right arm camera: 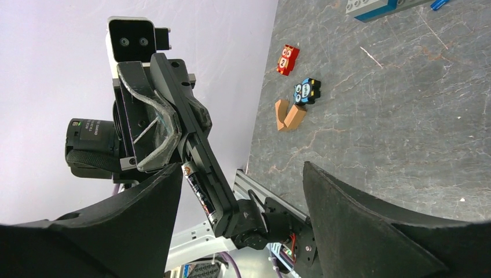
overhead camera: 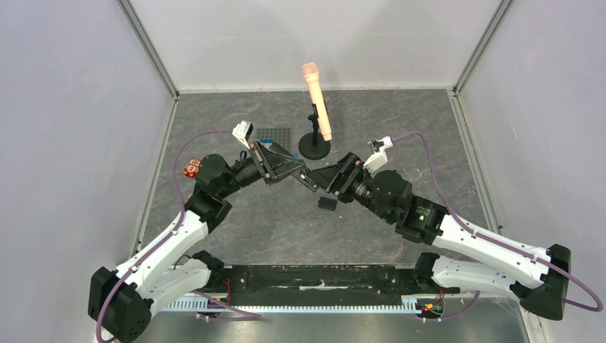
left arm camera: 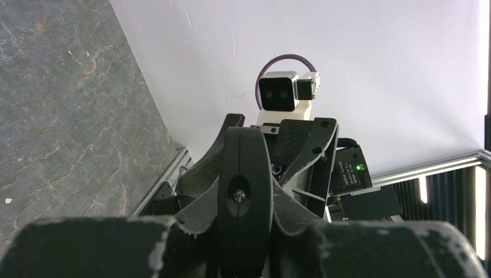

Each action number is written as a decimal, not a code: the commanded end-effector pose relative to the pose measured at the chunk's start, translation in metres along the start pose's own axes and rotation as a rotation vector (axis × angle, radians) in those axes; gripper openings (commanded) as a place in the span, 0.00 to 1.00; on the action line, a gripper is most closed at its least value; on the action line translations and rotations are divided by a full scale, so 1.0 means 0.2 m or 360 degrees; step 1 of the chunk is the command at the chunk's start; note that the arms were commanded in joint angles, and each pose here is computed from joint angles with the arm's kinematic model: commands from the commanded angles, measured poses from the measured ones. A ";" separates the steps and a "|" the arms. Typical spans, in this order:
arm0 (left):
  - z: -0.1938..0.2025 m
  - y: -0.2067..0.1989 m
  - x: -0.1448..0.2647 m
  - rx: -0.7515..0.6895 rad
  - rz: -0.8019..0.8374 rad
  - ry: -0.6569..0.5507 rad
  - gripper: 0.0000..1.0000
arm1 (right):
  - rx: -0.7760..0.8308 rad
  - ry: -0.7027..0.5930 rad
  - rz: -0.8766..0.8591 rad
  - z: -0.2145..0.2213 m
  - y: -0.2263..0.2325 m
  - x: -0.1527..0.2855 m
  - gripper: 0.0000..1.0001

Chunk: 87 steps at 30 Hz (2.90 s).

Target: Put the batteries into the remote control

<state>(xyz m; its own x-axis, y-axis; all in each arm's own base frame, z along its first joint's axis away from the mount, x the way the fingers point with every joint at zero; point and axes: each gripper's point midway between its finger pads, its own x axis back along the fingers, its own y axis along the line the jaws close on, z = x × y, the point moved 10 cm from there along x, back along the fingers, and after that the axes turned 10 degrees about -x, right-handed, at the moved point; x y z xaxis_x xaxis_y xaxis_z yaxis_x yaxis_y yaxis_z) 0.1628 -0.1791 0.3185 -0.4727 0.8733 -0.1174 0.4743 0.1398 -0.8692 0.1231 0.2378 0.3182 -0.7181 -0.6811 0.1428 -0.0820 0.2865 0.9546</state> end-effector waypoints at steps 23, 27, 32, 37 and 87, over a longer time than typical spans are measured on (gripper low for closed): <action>-0.03 -0.08 0.01 -0.0092 0.0097 -0.0032 0.02 | -0.0101 0.0078 -0.0142 0.01 0.07 -0.06 0.61; -0.04 -0.09 0.01 -0.0101 0.0106 -0.0046 0.02 | -0.0134 0.0100 -0.0127 0.01 0.03 -0.06 0.55; -0.05 -0.11 0.01 -0.0111 0.0120 -0.0061 0.02 | -0.0143 0.0125 -0.0129 0.02 -0.02 -0.05 0.47; -0.05 -0.12 0.01 -0.0104 0.0125 -0.0074 0.02 | -0.0115 0.0156 -0.0121 0.03 -0.03 -0.05 0.42; 0.03 -0.03 0.04 -0.0357 0.0205 0.0085 0.02 | -0.0015 0.0219 -0.0301 -0.01 0.02 0.05 0.58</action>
<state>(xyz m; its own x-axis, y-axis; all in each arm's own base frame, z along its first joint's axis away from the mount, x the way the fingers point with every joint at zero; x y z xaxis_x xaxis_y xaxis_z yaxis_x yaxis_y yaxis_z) 0.1561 -0.1774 0.3145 -0.4214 0.8965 -0.1367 0.5721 0.1459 -0.8071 0.1153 0.2298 0.3134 -0.5926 -0.8049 0.0315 -0.1753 0.1670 0.9702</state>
